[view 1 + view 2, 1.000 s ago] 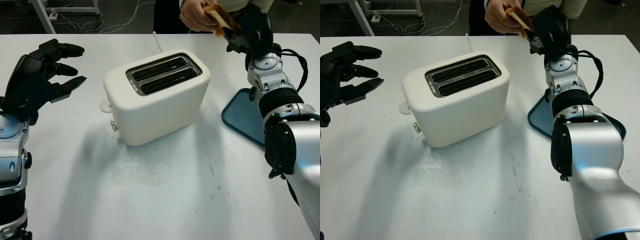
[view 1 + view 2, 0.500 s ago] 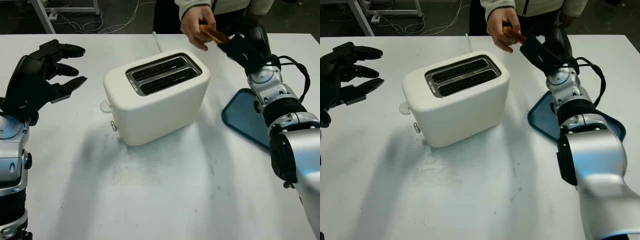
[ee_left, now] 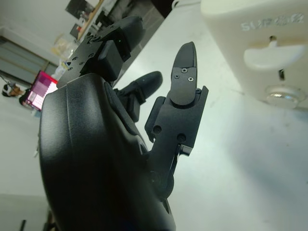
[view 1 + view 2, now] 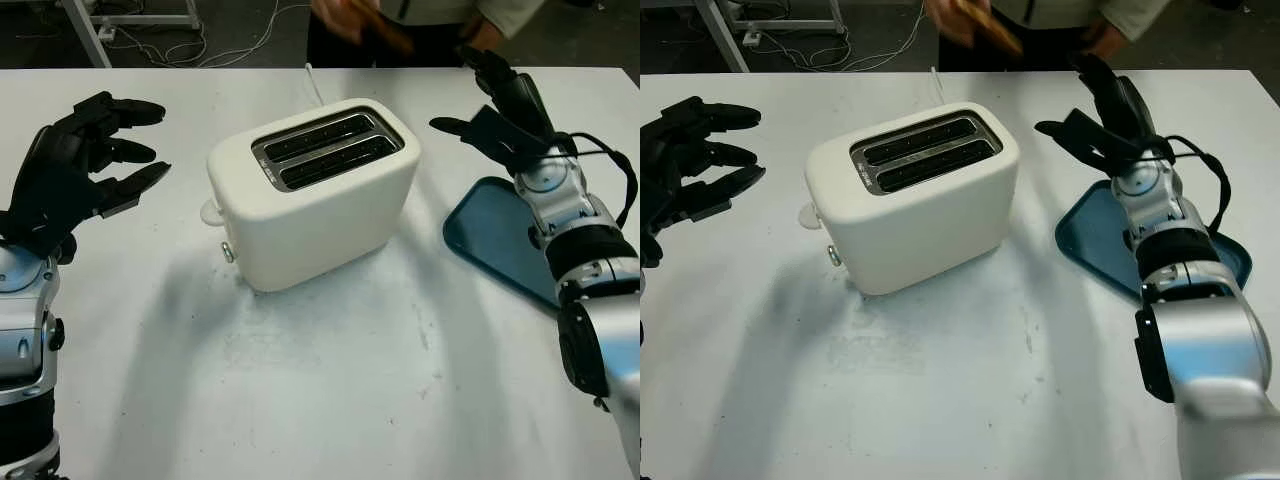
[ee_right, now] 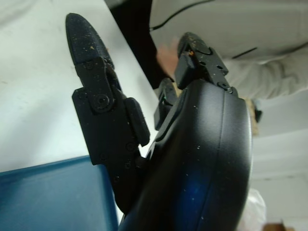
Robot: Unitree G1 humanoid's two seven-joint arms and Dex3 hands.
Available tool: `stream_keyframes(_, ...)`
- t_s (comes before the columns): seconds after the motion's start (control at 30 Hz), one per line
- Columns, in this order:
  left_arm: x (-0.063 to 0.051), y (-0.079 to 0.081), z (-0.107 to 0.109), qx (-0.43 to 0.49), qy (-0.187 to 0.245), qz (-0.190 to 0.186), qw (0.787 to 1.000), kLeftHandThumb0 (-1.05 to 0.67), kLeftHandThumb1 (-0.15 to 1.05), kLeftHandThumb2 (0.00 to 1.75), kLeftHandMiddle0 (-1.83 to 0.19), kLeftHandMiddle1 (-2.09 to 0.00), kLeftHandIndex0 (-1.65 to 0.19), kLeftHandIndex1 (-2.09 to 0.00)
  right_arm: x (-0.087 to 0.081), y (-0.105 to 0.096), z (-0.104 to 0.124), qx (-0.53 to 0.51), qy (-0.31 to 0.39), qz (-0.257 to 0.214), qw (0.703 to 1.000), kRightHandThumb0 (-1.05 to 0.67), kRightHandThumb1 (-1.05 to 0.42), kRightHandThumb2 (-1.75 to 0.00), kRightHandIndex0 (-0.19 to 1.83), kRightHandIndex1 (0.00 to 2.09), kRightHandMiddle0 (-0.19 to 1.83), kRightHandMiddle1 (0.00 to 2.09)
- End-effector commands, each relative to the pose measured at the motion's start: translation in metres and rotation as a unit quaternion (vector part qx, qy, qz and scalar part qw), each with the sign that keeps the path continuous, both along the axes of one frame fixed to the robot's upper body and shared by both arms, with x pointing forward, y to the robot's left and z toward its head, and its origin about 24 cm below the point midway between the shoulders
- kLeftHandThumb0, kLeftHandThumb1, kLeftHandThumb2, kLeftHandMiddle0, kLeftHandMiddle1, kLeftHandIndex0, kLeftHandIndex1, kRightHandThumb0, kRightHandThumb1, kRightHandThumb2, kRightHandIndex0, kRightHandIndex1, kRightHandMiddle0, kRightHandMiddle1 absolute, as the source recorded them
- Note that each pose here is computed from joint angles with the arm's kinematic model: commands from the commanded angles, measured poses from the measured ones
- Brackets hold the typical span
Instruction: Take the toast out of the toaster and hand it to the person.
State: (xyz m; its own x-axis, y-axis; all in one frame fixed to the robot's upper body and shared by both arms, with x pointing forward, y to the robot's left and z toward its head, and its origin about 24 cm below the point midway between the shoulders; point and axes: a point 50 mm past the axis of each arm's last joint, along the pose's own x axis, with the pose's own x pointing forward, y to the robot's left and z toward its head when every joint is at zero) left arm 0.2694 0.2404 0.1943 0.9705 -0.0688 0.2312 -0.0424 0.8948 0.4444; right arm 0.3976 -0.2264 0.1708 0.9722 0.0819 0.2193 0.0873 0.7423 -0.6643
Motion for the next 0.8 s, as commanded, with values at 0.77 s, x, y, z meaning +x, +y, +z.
stream_keyframes(0.77,-0.076,-0.029,-0.045,-0.096,-0.066,0.124,0.985,-0.32,0.92,0.3,-0.2,-0.91,-0.27,-0.51,-0.135,0.031,-0.067,0.145,-0.042,0.125,0.981,-0.64,-0.9,-0.02,0.17,0.0,0.16,0.0)
